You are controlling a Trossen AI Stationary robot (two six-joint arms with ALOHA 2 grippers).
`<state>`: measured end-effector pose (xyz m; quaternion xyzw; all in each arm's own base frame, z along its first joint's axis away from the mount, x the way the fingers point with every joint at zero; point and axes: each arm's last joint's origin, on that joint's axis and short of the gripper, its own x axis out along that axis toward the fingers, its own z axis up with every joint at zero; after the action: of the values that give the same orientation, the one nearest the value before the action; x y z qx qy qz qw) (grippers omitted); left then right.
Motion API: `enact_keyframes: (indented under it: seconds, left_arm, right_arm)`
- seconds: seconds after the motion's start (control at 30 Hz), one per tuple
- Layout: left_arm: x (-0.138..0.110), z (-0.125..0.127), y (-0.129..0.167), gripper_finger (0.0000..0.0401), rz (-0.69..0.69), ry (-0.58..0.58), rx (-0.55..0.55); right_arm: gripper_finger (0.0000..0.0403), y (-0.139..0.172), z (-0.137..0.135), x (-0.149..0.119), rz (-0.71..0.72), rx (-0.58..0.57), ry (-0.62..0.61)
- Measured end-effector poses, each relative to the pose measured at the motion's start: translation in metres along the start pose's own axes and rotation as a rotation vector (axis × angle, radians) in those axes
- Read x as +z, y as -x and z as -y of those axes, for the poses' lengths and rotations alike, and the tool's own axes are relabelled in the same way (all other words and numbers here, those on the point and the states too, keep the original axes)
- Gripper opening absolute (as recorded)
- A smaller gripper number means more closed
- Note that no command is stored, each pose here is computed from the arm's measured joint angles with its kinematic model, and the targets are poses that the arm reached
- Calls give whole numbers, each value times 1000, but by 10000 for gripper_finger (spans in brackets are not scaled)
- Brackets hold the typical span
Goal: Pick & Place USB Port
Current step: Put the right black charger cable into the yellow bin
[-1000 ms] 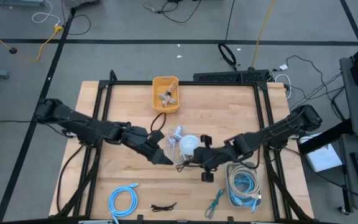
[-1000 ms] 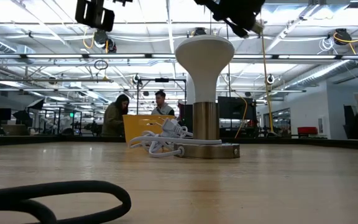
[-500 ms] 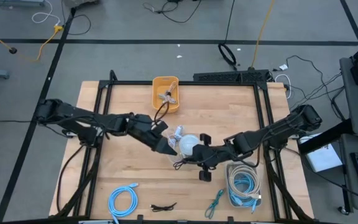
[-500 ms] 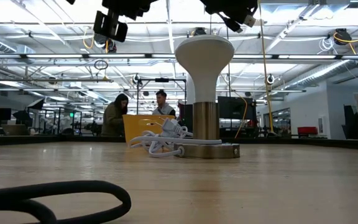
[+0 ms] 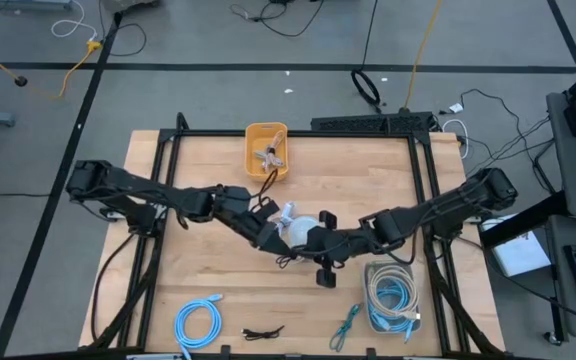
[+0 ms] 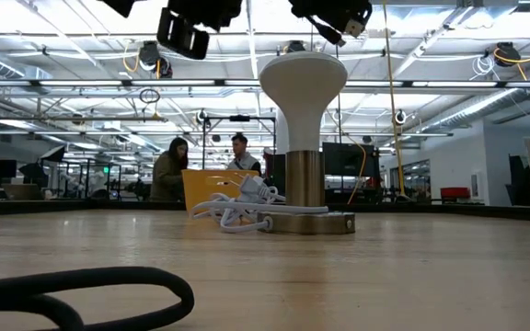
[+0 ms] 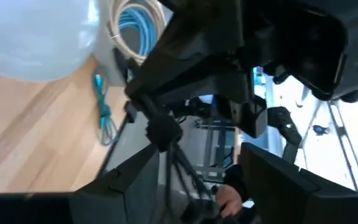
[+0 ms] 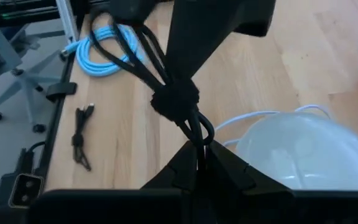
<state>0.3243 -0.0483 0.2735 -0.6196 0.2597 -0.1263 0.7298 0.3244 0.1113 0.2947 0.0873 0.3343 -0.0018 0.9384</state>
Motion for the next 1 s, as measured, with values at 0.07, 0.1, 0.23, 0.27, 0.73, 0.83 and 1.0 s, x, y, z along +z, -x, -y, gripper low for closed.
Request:
enact_keyframes:
  seconds: [0.07,0.1,0.23,0.27,0.73,0.83,1.0]
  left_arm:
    - [0,-1,-1,214,-2,0,-1]
    - [1,-1,-1,207,-2,1,-6]
    - [3,0,-1,172,11,-7,-25]
    - [3,0,-2,163,8,-6,-24]
    - [4,0,-1,10,-3,-35,-33]
    - [4,0,-1,4,-4,-39,-34]
    - [0,3,-3,36,-29,-27,-56]
  right_arm:
    - [20,-1,2,1,-1,9,-14]
    - [20,-1,3,2,-3,14,-19]
    - [20,-1,5,4,10,22,-27]
    - [20,-2,6,4,10,22,-27]
    - [20,-2,7,6,19,21,-24]
    - [20,-2,7,6,20,20,-17]
    - [20,-2,8,6,28,1,-2]
